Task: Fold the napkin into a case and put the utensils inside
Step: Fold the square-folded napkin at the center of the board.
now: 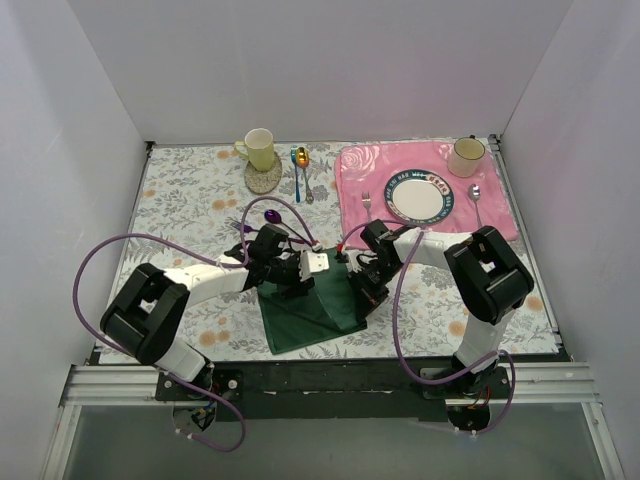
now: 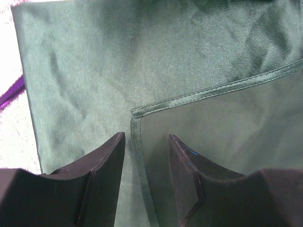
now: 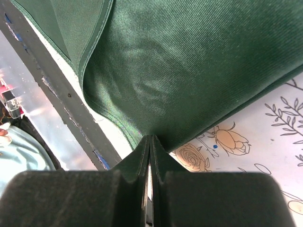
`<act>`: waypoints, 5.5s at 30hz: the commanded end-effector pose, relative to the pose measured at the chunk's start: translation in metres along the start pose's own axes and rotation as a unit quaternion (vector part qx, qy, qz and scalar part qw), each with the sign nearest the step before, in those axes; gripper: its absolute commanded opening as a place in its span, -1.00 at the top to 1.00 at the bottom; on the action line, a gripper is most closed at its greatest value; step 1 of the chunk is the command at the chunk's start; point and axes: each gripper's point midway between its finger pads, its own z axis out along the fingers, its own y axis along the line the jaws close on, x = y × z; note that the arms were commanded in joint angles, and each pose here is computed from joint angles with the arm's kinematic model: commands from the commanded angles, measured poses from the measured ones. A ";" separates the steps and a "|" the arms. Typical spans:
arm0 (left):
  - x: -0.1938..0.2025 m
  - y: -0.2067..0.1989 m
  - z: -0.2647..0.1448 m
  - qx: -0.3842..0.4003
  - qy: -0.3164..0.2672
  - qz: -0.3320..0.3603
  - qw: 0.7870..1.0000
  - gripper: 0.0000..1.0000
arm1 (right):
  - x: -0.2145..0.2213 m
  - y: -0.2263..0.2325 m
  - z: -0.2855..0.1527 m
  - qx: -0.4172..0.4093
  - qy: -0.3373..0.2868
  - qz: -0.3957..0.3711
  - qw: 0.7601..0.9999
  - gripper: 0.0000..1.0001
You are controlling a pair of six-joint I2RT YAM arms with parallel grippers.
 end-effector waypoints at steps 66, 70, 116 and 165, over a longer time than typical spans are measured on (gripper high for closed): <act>-0.077 0.061 0.023 -0.045 -0.102 0.085 0.990 0.96 | -0.035 0.022 -0.055 -0.054 -0.122 -0.003 0.991 0.81; -0.075 0.065 0.028 -0.046 -0.101 0.085 0.990 0.95 | -0.038 0.025 -0.053 -0.068 -0.126 0.004 0.990 0.81; -0.081 0.077 0.046 -0.041 -0.113 0.110 0.987 0.81 | -0.018 0.016 -0.023 -0.083 -0.090 0.042 0.992 0.81; 0.021 0.041 -0.073 0.012 -0.052 -0.340 0.939 0.33 | -0.006 0.003 -0.010 -0.060 -0.068 0.057 0.994 0.86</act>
